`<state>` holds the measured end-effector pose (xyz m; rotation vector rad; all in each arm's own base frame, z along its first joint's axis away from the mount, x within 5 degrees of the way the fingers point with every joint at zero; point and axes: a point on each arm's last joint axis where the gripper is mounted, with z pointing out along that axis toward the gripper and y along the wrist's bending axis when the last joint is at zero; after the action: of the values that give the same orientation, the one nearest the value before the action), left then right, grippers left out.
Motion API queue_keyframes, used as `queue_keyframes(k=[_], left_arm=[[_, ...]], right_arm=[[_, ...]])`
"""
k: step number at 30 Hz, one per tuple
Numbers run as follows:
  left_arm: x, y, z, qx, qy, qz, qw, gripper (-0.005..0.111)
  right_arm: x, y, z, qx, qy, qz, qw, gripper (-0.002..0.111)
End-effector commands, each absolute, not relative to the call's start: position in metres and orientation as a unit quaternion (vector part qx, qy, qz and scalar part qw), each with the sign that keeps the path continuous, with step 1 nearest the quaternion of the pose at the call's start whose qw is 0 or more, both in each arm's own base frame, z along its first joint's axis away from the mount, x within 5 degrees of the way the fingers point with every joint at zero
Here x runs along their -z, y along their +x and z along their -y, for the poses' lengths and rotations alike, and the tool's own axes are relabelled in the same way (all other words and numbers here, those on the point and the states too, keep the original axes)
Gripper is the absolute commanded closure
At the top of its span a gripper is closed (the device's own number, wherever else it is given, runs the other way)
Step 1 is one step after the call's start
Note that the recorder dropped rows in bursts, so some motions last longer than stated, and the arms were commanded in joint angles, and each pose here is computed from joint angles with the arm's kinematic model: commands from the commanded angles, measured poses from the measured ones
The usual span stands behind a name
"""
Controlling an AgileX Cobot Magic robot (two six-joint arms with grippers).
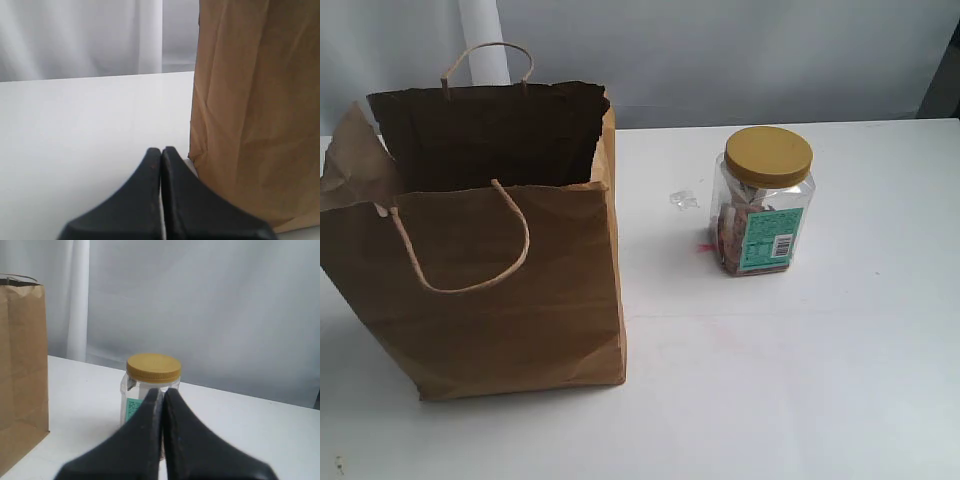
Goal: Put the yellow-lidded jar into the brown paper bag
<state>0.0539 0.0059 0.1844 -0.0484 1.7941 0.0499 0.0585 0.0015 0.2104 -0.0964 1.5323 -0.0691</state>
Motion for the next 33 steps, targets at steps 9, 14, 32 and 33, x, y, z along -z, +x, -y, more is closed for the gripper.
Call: queue_keyframes(k=[9,14,32,33], left_arm=[[-0.186,0.054,-0.005,-0.017,-0.021,-0.779,0.627,0.106],[-0.186,0.054,-0.005,-0.017,-0.021,-0.779,0.627,0.106],[-0.186,0.054,-0.005,-0.017,-0.021,-0.779,0.627,0.106],[-0.186,0.054,-0.005,-0.017,-0.021,-0.779,0.627,0.106]], right_arm=[[-0.211,0.058,-0.001,0.034,-0.039,-0.687,0.725,0.108],[-0.211,0.058,-0.001,0.034,-0.039,-0.687,0.725,0.108],[-0.227,0.055,0.011,-0.050,0.112,-0.610,0.783,0.108],[-0.226,0.055,0.010,-0.056,0.112,-0.616,0.777,0.108]])
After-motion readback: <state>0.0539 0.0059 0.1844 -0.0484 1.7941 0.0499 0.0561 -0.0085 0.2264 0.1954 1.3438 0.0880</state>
